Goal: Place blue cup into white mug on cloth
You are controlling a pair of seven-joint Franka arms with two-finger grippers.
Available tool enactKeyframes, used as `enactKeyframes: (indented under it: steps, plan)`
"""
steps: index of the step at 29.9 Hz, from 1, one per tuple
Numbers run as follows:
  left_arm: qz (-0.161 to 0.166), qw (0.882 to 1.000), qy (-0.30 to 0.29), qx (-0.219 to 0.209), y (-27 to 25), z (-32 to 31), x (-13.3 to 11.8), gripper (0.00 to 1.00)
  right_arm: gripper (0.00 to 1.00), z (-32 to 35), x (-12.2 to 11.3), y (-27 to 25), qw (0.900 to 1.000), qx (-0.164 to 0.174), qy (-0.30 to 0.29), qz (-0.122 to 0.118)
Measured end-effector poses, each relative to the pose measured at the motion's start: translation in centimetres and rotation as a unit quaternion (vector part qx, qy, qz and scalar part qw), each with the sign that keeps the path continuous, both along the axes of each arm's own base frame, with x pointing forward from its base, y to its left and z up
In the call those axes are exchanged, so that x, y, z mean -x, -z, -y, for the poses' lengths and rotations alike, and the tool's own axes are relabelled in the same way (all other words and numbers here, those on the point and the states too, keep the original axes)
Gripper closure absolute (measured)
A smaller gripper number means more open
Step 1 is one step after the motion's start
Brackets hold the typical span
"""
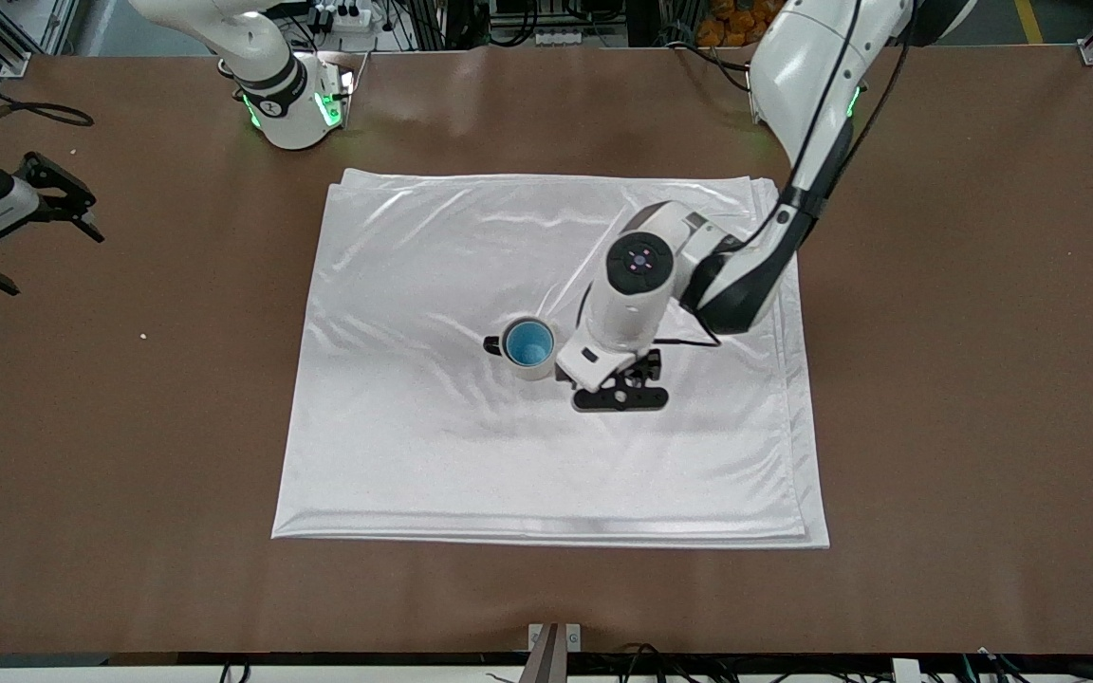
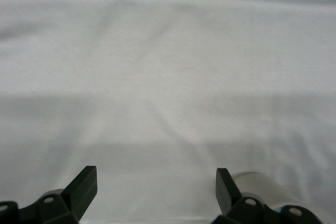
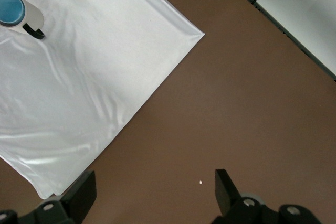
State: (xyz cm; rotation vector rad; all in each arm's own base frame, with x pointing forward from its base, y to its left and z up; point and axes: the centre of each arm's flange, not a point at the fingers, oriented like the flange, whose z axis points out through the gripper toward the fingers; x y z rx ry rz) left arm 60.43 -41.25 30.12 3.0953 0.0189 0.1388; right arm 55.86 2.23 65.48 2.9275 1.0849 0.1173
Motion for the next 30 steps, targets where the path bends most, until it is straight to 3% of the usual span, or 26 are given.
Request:
enactKeyframes:
  steps: [8,14,20,25,30]
  plan:
    - [-0.028,0.999,-0.005,-0.024,-0.8,-13.3,-6.2,0.00,0.00,-0.9,0.1,-0.4,0.999,0.000,0.035,-0.002]
    - [-0.051,0.998,0.007,-0.029,-1.6,-22.1,-8.1,0.00,0.00,-0.8,0.2,-0.5,0.997,-0.002,0.078,-0.005]
    - [-0.071,0.997,0.003,-0.017,-4.0,-28.5,-6.6,0.00,0.00,-0.7,0.5,-0.4,0.988,-0.005,0.152,-0.017]
    - [-0.067,0.998,-0.010,-0.003,-8.0,-31.9,-4.1,0.00,0.00,0.3,0.7,-0.3,0.976,-0.007,0.216,-0.025]
    - [-0.068,0.997,-0.017,-0.018,-12.6,-33.3,-1.0,0.00,0.00,1.1,0.7,-0.3,0.963,-0.008,0.267,-0.028]
